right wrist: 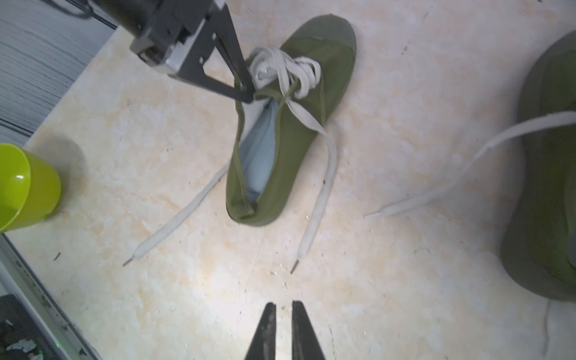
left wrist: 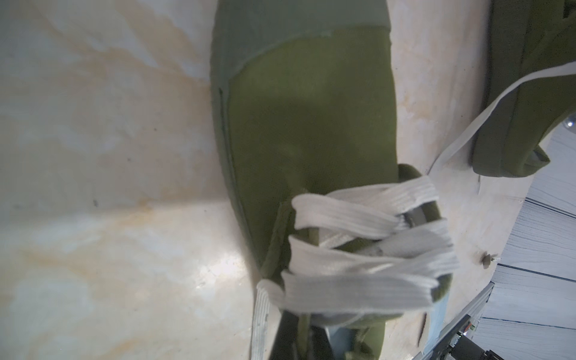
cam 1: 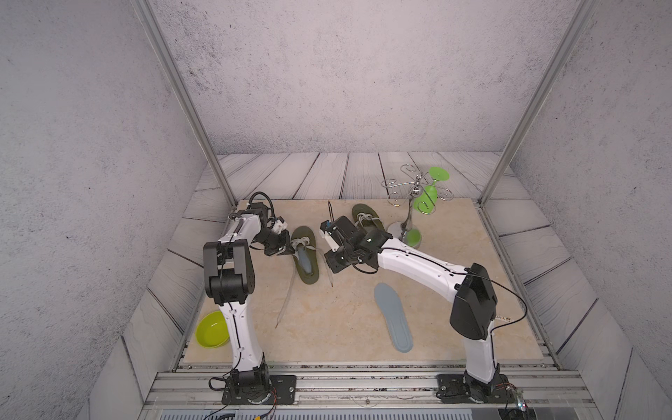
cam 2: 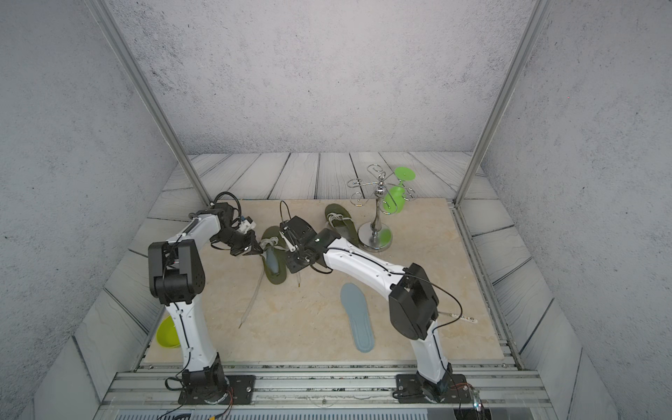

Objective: Insert the insole into the shoe
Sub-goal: Move the shoe to the center of the board, then adjust the shoe at the center of the board.

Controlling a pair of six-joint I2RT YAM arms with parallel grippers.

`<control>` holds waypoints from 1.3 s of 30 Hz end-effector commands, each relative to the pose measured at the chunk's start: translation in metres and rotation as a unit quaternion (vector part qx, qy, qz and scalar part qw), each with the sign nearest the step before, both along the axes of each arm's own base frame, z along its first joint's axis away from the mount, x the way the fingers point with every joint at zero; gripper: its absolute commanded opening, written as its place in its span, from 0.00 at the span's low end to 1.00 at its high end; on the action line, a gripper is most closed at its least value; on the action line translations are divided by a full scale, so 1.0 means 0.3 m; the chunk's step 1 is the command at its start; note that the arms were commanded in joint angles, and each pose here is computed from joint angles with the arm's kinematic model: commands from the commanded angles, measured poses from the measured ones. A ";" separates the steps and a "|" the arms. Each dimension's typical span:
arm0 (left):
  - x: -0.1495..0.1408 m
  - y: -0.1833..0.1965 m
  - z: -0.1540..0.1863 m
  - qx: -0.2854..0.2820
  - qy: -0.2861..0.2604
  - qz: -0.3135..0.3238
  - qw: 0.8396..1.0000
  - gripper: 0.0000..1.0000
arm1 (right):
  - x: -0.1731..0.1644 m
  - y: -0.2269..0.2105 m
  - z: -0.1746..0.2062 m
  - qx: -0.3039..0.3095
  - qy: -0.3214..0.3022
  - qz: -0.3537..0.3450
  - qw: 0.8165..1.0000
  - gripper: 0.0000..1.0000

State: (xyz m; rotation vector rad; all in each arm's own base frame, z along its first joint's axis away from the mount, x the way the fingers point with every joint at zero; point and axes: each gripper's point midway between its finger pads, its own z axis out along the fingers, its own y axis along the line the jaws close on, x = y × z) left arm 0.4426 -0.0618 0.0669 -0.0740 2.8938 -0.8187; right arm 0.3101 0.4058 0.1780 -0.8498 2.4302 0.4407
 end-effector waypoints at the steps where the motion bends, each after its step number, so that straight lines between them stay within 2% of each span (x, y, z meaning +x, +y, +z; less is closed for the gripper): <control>1: 0.039 0.032 -0.025 0.025 0.002 -0.010 1.000 0.00 | -0.042 -0.109 0.070 -0.016 -0.023 -0.007 1.000 0.14; 5: 0.082 0.059 -0.044 0.048 0.014 -0.019 0.999 0.00 | -0.074 -0.192 0.033 -0.051 -0.021 -0.017 0.998 0.14; 12: 0.167 0.066 -0.008 0.051 -0.006 -0.016 0.999 0.00 | -0.086 -0.263 0.004 -0.091 -0.028 -0.020 0.995 0.14; 19: 0.175 0.069 0.067 0.052 -0.024 -0.005 0.998 0.01 | -0.086 -0.284 0.035 -0.103 -0.038 -0.019 0.994 0.15; 20: 0.172 0.085 0.076 0.064 -0.023 0.003 0.998 0.04 | -0.086 -0.290 0.042 -0.105 -0.041 -0.020 0.993 0.15; 21: 0.168 0.093 0.088 0.070 -0.025 0.008 0.997 0.79 | -0.085 -0.300 0.049 -0.108 -0.045 -0.022 0.993 0.15; 22: 0.168 0.096 0.099 0.070 -0.031 0.011 0.997 0.95 | -0.083 -0.308 0.055 -0.111 -0.049 -0.025 0.992 0.15; 33: 0.104 0.126 0.257 0.100 -0.095 0.027 0.990 0.96 | -0.052 -0.395 0.088 -0.156 -0.084 -0.045 0.983 0.19; 39: 0.035 0.085 0.320 0.062 -0.124 0.041 0.990 0.96 | 0.024 -0.416 0.054 -0.172 -0.074 -0.054 0.981 0.21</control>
